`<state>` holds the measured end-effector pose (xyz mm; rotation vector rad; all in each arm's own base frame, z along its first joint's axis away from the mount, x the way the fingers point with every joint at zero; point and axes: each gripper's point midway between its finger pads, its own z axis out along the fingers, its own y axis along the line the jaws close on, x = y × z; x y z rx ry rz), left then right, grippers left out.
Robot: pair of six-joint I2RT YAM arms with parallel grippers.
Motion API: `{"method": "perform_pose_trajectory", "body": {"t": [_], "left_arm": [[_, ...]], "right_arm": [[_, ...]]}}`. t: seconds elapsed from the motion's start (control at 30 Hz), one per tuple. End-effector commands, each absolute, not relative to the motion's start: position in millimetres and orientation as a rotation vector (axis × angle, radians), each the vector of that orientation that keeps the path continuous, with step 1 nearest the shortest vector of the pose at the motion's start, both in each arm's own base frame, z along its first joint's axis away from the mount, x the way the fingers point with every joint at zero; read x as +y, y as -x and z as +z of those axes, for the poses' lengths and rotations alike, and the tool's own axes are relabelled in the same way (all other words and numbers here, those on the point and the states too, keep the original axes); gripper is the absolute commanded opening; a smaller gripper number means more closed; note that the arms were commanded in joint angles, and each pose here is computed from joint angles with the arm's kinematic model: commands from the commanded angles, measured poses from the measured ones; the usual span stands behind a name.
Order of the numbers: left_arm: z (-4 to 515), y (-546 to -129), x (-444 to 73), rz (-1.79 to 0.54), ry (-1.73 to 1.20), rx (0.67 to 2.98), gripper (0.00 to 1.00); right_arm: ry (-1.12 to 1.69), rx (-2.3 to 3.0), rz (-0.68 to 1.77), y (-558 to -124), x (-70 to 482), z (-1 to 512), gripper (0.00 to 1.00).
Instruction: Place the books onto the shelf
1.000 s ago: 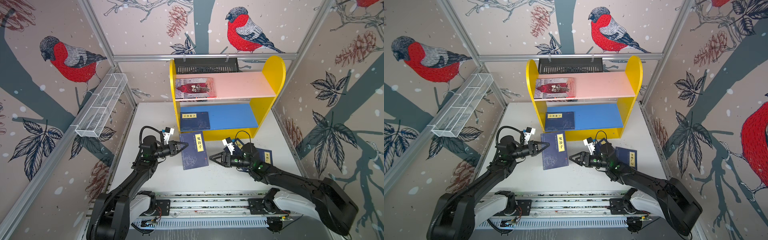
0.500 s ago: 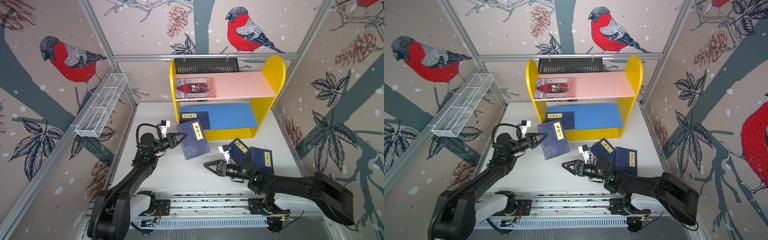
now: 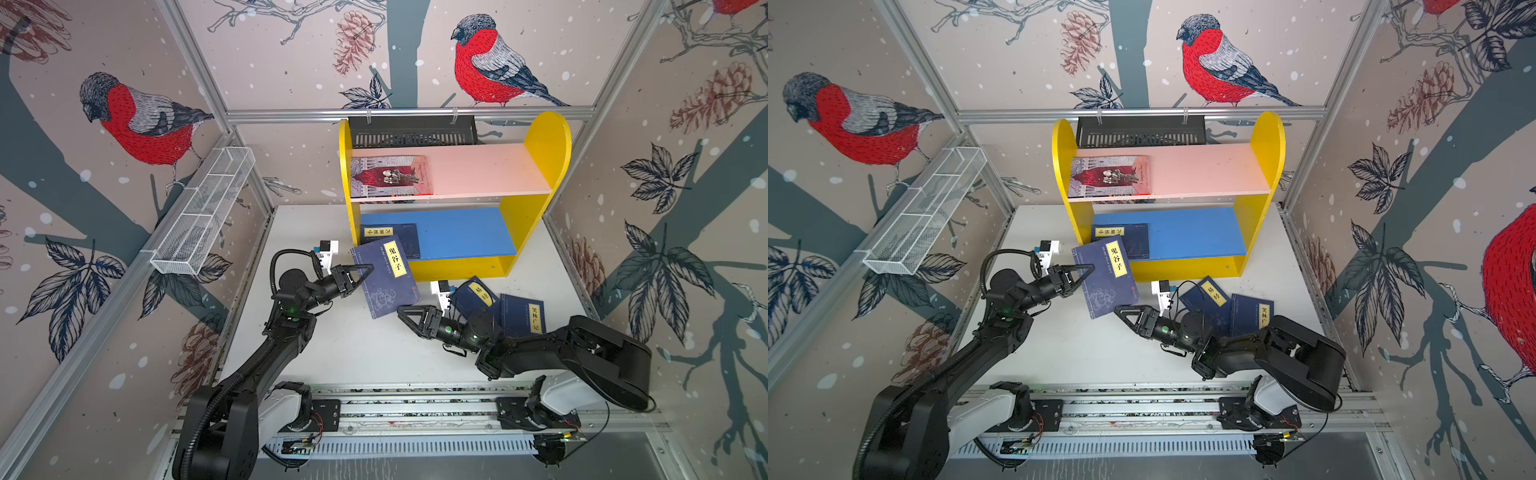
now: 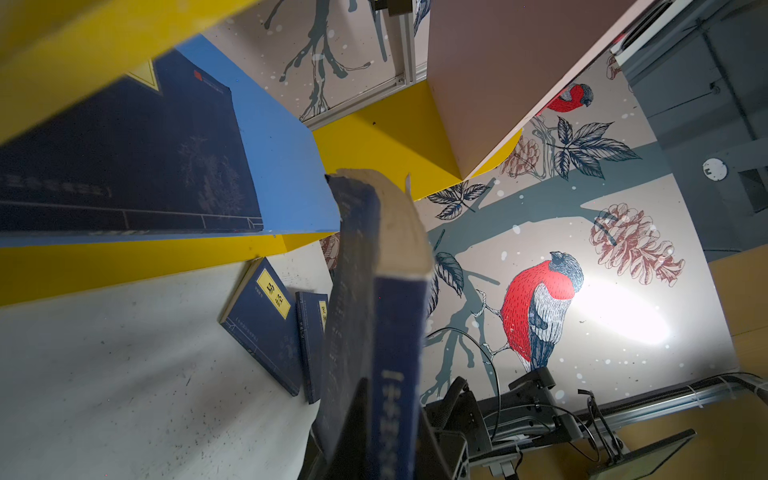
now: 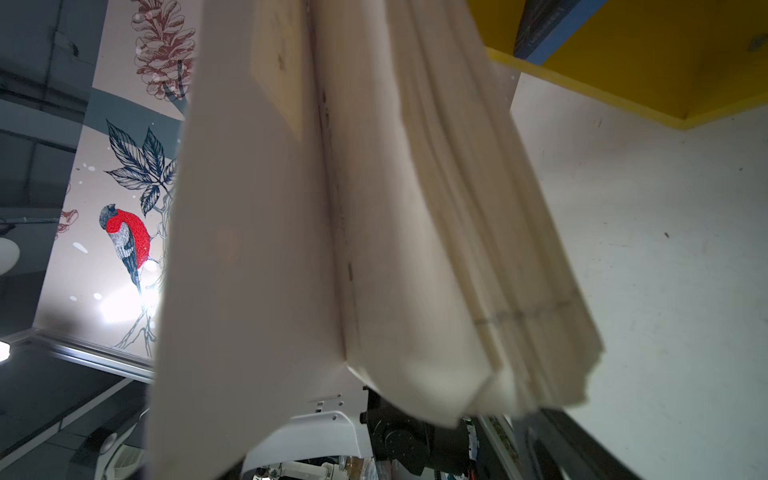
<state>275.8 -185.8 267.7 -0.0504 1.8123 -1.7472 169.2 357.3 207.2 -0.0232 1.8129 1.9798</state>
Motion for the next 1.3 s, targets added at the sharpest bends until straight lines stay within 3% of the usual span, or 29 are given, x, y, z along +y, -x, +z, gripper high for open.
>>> {"method": "perform_pose_trajectory", "body": {"t": [0.0,0.23,0.43,0.67,0.93,1.03,1.2,1.27], "left_arm": [[284,-270,-186,-1.756,-0.010,1.745,0.00],[280,-268,-186,-1.756,-0.001,1.750,0.00],[277,-269,-185,-1.751,0.009,1.757,0.00],[269,-270,-184,-1.737,0.030,1.776,0.00],[261,-271,-182,-1.717,0.051,1.792,0.00],[256,-272,-181,-1.708,0.064,1.805,0.00],[240,-270,-178,-1.685,0.093,1.846,0.00],[234,-269,-178,-1.668,0.094,1.861,0.11]], "right_arm": [[0.006,1.625,2.081,-174,353,241,0.95],[-0.045,1.580,2.057,-189,349,243,0.92],[-0.049,1.561,2.056,-193,346,245,0.79],[-0.054,1.543,2.057,-195,340,247,0.57],[-0.054,1.548,2.065,-195,340,245,0.25],[-0.062,1.559,2.066,-194,339,240,0.09],[-0.057,1.577,2.061,-195,338,236,0.02],[-0.047,1.578,2.054,-195,333,236,0.01]]}}
